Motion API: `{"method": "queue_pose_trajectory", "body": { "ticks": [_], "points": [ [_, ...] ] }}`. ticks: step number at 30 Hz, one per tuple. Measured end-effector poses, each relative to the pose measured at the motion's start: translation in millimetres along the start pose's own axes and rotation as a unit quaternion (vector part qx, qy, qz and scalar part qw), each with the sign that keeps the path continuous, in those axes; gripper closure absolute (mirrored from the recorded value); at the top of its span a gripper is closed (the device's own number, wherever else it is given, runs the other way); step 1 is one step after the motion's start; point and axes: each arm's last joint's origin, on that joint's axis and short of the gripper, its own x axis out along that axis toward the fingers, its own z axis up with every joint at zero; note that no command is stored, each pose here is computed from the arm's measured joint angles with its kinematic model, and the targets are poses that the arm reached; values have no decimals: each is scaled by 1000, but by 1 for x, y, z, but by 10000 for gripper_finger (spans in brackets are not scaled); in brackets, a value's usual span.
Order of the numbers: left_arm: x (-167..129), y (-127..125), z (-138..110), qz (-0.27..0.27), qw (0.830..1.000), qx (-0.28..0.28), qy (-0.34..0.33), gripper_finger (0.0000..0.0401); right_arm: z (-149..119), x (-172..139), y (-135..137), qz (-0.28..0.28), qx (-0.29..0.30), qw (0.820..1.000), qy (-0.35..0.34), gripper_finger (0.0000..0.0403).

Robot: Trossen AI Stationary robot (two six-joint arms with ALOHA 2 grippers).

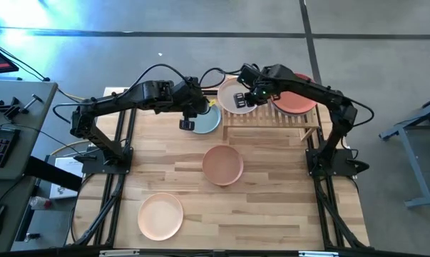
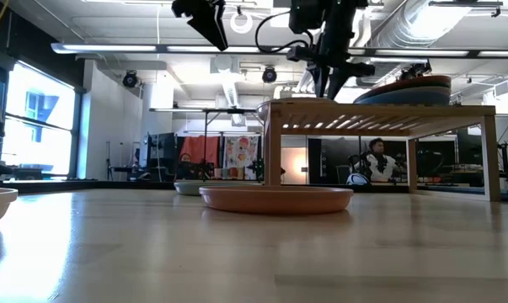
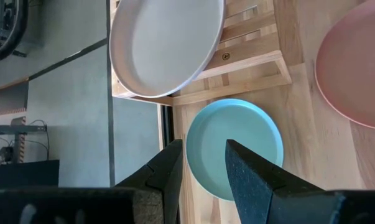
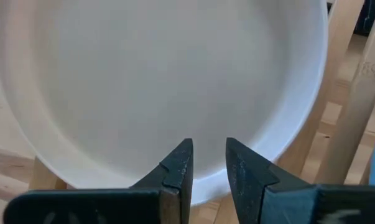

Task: Place and stack plates onto a shelf
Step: Put the white plate on the shelf

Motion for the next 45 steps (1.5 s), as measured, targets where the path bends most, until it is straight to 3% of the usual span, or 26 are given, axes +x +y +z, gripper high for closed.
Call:
{"method": "queue_pose_trajectory", "body": {
  "ticks": [32, 39, 45],
  "points": [
    [0, 0, 0, 0, 1000, 0, 0, 293, -2, 2, -16, -91, 35, 995, 7, 330],
    [0, 0, 0, 0, 1000, -23, 0, 293, -2, 1, -16, -93, 24, 995, 7, 330],
    [0, -2, -4, -10, 998, -51, 18, 293, 7, -24, -10, -59, 3, 998, -27, 330]
  ]
}}
